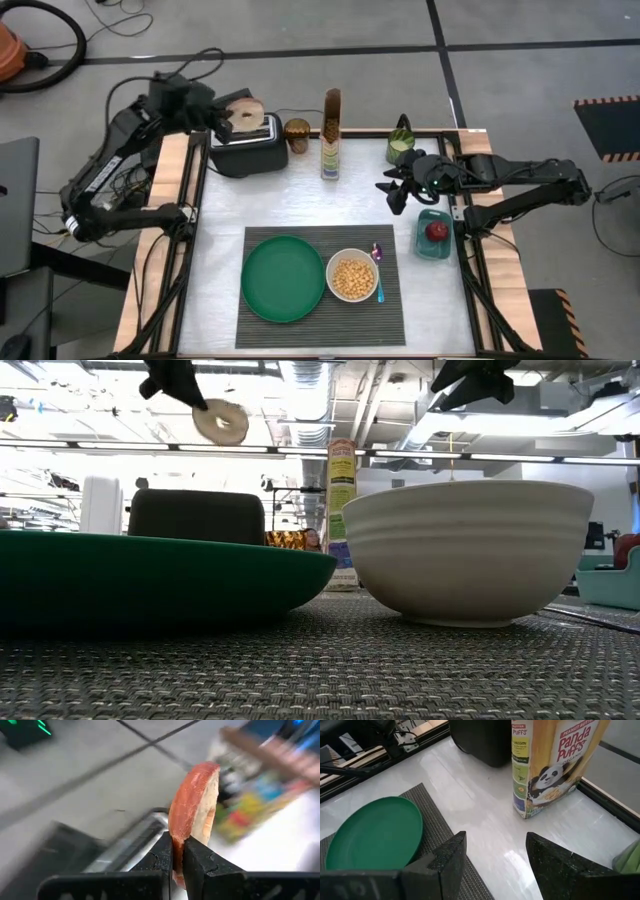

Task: Arrange a breakfast setting
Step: Put the bagel on the green plate

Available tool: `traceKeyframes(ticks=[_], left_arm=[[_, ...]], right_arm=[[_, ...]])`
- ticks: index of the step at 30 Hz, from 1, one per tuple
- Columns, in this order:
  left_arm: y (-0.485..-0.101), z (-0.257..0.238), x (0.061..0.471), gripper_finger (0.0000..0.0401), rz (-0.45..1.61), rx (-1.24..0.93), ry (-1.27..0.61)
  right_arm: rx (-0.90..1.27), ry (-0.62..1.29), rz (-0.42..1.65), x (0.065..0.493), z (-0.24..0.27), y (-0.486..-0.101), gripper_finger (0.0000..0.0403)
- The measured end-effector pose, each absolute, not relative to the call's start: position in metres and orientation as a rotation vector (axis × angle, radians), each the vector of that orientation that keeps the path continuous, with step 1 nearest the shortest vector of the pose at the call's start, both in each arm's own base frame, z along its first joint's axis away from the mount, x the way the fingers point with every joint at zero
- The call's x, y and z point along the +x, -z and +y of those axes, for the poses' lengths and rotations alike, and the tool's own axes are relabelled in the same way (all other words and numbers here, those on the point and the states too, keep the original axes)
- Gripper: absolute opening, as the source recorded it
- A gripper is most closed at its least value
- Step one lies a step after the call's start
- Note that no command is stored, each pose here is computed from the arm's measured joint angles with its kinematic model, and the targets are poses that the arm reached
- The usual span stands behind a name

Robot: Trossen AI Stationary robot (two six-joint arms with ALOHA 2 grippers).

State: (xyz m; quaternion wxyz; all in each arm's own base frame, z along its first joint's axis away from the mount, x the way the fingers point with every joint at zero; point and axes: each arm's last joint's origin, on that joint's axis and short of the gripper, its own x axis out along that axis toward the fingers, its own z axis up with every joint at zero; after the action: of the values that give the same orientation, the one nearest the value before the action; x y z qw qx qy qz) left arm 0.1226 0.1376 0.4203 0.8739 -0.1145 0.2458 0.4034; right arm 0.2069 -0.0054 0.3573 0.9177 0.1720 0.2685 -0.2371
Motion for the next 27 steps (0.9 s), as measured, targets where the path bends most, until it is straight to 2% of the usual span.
traceKeyframes(ticks=[4, 9, 18, 27], left_arm=[[-0.423, 0.120, 0.117, 0.0005, 0.411, -0.553, -0.660], [-0.414, 0.095, 0.123, 0.0005, 0.525, -0.769, -0.453], [-0.380, 0.049, 0.158, 0.0005, 0.745, -0.839, -0.308], [-0.307, 0.004, 0.195, 0.0005, 0.830, -0.909, -0.144]], right_arm=[[0.369, 0.491, 0.549, 0.207, -0.005, -0.357, 0.0232], [0.369, 0.491, 0.549, 0.207, -0.005, -0.357, 0.0232], [0.370, 0.488, 0.551, 0.207, -0.005, -0.357, 0.0232], [0.370, 0.488, 0.552, 0.207, -0.005, -0.357, 0.0232]])
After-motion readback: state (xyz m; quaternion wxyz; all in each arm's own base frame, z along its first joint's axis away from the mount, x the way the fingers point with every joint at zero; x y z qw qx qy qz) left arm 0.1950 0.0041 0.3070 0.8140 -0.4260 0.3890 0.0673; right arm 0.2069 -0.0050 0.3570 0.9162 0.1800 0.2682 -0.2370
